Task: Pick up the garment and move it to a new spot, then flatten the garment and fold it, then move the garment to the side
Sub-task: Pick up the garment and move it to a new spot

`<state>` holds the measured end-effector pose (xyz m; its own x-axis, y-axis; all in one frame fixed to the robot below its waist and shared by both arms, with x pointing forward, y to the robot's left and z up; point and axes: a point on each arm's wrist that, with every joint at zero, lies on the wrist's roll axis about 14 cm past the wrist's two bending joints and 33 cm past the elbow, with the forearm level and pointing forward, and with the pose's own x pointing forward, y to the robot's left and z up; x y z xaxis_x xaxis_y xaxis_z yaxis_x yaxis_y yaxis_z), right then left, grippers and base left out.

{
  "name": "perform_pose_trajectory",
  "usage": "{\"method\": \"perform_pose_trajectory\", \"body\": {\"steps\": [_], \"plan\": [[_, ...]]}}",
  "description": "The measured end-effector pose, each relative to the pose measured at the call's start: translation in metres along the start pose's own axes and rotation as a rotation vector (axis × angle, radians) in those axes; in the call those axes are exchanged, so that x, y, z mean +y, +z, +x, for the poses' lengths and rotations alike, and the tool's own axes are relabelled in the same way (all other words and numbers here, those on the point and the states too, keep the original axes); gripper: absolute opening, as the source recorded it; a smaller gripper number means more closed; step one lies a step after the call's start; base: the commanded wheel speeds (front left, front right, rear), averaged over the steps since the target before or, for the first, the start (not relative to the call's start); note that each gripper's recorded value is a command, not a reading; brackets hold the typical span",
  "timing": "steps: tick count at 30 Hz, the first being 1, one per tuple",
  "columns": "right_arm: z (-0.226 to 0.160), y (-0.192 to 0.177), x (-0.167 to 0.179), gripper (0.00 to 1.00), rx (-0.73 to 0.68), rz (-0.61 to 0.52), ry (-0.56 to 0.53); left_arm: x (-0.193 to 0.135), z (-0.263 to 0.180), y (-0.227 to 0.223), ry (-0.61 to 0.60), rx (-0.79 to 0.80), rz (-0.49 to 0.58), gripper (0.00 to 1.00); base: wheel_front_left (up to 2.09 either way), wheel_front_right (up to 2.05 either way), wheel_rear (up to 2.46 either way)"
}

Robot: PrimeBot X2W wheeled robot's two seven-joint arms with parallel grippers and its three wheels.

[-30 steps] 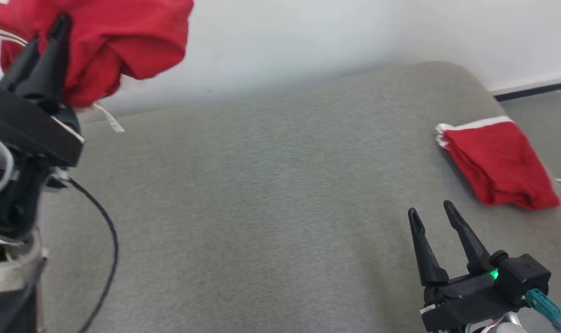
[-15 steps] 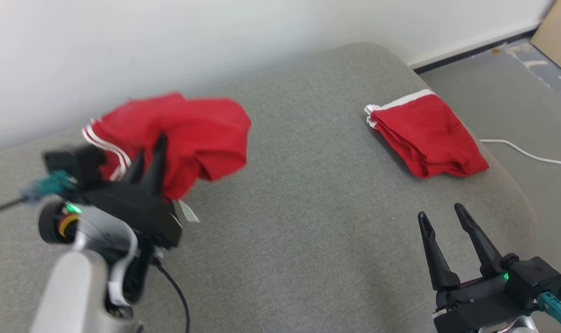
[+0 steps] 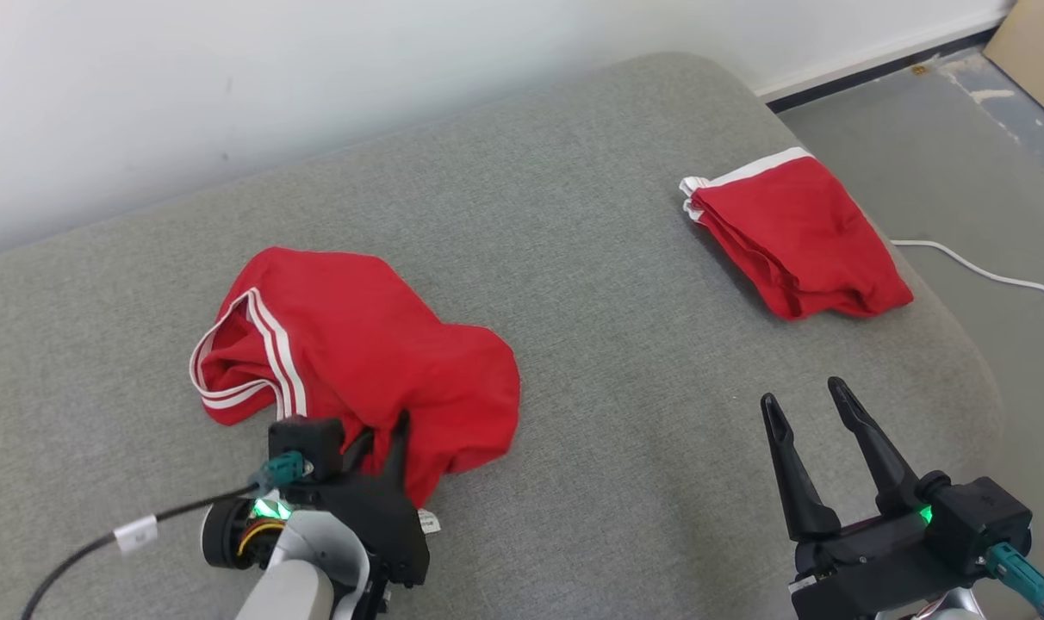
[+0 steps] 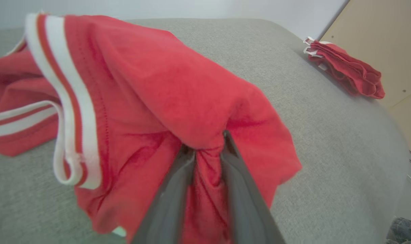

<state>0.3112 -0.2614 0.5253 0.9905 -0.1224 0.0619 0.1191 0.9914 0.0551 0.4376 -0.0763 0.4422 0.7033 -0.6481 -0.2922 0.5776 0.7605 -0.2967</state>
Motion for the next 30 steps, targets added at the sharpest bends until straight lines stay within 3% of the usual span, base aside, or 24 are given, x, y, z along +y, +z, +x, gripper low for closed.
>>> {"method": "perform_pose_trajectory", "body": {"steps": [13, 23, 30], "plan": [[0.010, -0.004, 0.018, 1.00, 0.003, 0.024, 0.064, 0.042, -0.050, 0.037, 0.147, -0.323, 0.050, 1.00, 0.00, 0.00, 0.00], [0.015, -0.007, 0.041, 1.00, 0.002, 0.053, 0.143, 0.089, -0.137, 0.056, 0.387, -0.479, 0.061, 1.00, 0.00, 0.00, 0.00], [0.016, -0.016, 0.053, 1.00, 0.007, 0.067, 0.189, 0.119, -0.195, 0.033, 0.558, -0.472, 0.044, 1.00, 0.00, 0.00, 0.00]]}}
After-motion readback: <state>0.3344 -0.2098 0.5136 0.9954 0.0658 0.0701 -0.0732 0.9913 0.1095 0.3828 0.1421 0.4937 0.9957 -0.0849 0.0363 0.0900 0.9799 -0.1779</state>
